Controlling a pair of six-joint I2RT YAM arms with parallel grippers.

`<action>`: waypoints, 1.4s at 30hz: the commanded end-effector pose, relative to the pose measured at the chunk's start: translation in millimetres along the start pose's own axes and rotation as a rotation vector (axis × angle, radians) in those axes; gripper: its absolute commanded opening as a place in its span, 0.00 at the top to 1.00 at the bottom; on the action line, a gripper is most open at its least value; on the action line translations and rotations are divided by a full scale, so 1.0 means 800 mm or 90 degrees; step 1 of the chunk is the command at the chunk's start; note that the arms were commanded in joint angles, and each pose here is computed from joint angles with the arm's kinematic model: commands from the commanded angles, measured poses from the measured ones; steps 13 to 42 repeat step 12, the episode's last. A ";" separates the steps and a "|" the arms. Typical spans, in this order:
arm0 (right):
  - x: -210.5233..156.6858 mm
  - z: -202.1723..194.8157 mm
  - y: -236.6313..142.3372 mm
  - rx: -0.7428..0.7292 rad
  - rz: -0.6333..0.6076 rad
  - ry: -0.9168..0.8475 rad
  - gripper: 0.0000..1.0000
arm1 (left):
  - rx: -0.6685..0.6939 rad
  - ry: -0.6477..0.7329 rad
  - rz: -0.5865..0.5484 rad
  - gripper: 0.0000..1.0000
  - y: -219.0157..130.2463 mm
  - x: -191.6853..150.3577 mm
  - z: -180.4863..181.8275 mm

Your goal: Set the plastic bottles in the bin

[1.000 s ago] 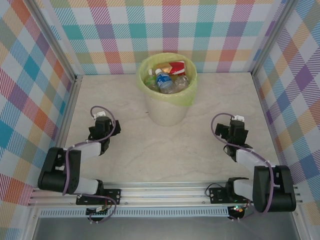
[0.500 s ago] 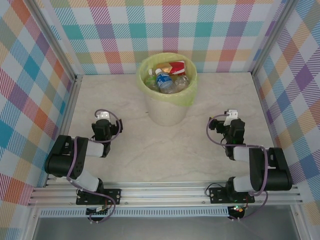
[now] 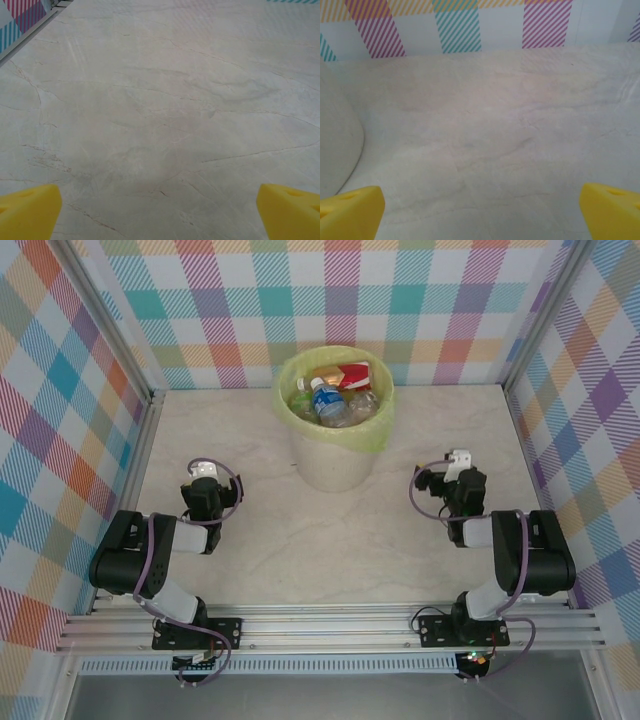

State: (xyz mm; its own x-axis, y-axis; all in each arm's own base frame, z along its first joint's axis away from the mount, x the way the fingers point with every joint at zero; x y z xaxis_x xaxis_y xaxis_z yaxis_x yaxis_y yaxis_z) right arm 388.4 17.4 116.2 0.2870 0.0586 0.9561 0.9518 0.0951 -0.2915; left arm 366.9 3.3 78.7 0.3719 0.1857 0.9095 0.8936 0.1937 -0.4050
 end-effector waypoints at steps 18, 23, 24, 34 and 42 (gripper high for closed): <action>-0.024 0.003 -0.004 0.014 0.052 0.003 0.00 | -0.023 -0.005 -0.019 0.00 0.003 0.016 -0.005; -0.024 0.003 -0.004 0.014 0.052 0.003 0.00 | -0.023 -0.005 -0.019 0.00 0.003 0.016 -0.005; -0.024 0.003 -0.004 0.014 0.052 0.003 0.00 | -0.023 -0.005 -0.019 0.00 0.003 0.016 -0.005; -0.024 0.003 -0.004 0.014 0.052 0.003 0.00 | -0.023 -0.005 -0.019 0.00 0.003 0.016 -0.005; -0.024 0.003 -0.004 0.014 0.052 0.003 0.00 | -0.023 -0.005 -0.019 0.00 0.003 0.016 -0.005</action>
Point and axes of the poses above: each hand's point on the last joint's axis, 136 mm out from that joint toward the fingers, its own y axis out along the fingers, its own z axis along the line the jaws close on, x = y × z, the point moved 2 cm from there along -y, back along the fingers, and after that the axes turned 6 degrees about -y, right-handed, at the moved point
